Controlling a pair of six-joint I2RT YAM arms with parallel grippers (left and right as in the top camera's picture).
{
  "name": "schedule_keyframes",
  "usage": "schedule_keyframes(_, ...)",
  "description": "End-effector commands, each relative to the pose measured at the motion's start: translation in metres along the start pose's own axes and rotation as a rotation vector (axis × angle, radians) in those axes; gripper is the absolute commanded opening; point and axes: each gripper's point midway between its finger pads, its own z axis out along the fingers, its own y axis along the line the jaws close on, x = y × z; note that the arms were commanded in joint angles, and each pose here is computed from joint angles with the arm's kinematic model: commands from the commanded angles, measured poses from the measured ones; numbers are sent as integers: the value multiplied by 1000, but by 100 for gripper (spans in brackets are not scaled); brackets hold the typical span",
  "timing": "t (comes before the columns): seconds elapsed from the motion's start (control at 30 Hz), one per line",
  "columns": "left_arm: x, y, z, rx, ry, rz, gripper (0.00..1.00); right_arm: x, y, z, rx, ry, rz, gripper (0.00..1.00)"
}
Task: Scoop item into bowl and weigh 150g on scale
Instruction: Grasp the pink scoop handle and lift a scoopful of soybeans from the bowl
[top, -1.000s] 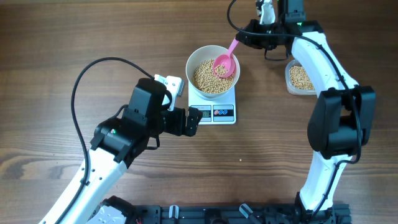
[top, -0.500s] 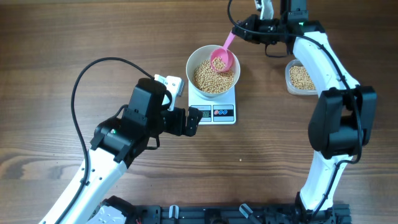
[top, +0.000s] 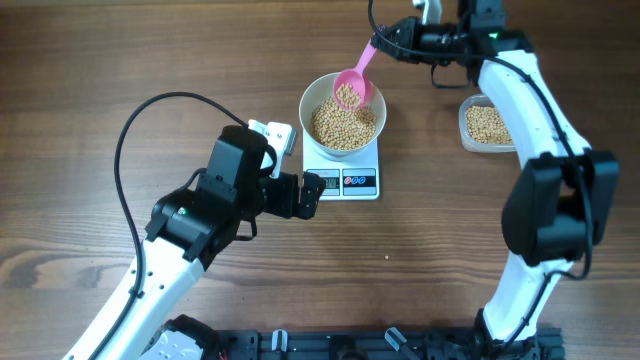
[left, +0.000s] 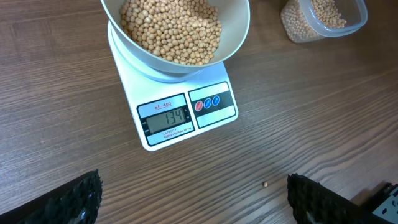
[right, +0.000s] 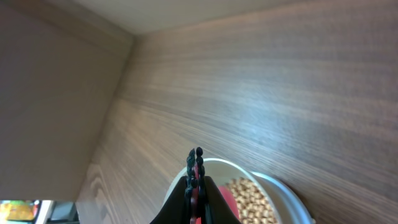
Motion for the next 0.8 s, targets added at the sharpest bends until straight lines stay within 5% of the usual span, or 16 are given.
schedule_keyframes(0.0, 0, -1, 2, 1, 4, 9, 100, -20, 44, -30, -52, -58, -113, 4)
schedule_keyframes(0.4, 0, -1, 2, 1, 4, 9, 100, -22, 61, -41, -63, -77, -266, 4)
schedule_keyframes(0.77, 0, -1, 2, 1, 4, 9, 100, -6, 89, -18, -104, -50, -694, 4)
